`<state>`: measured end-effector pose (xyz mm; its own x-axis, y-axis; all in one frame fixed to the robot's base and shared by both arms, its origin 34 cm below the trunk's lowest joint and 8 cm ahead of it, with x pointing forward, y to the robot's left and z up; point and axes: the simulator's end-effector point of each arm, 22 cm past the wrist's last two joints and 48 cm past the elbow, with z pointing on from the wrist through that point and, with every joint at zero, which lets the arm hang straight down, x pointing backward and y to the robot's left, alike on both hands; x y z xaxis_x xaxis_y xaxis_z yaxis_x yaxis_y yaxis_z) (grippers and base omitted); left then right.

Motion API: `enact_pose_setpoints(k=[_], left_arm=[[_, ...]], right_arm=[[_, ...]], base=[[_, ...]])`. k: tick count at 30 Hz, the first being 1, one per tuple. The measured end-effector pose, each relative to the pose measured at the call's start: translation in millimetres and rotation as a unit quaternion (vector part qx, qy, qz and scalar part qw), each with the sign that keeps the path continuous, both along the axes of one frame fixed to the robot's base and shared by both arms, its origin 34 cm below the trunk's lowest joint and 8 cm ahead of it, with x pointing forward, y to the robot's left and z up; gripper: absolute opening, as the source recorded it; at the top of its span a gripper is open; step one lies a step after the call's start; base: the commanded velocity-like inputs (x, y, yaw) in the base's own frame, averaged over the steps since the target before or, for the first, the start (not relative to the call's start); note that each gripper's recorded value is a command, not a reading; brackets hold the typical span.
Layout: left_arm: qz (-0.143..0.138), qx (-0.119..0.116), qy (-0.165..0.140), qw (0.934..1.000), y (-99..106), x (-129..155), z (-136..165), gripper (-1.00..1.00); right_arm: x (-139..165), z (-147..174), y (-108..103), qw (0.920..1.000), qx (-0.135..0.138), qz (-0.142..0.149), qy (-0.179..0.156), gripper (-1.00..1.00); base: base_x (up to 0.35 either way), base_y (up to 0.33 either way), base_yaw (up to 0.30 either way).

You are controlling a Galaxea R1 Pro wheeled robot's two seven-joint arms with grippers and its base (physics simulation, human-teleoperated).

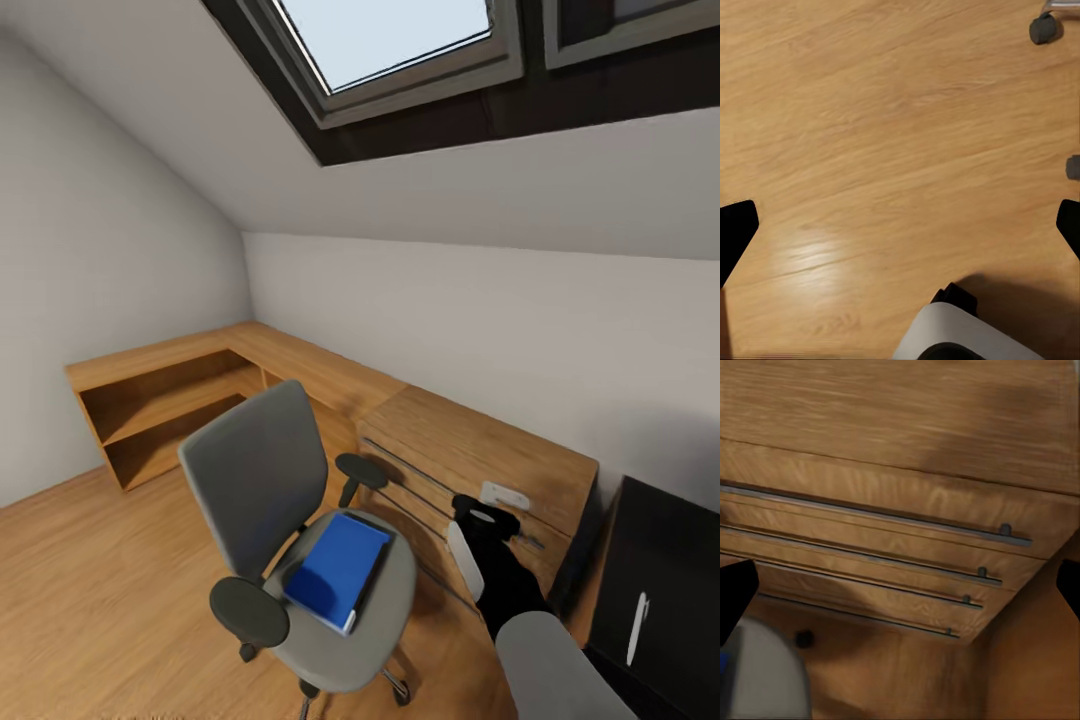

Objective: In the bedroom, organize the workspace by keeping the computer under the desk, ensuring the monitor is on the desk, placing the keyboard on the desk next to the monitor, placing the mouse on the desk next to the keyboard, moving the folder from the swivel chair onto the desk next to the mouse, stacking the notebook on top of the folder with the pen on top of the notebook, and positioning the swivel chair next to the desk.

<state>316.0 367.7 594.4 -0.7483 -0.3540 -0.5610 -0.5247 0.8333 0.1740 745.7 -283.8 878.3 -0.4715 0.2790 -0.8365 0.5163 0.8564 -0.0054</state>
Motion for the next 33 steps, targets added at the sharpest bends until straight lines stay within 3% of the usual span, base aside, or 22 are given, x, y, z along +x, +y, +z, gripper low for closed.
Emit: enact_pose_setpoints(k=[33], left_arm=[[0.000, 0.000, 0.013, 0.9999, -0.1, -8.5, -4.6, 1.00]], right_arm=[[-1.0, -19.8, 13.2, 0.9997, 0.001, 0.014, 0.017, 1.00]], base=[[0.000, 0.000, 0.264]])
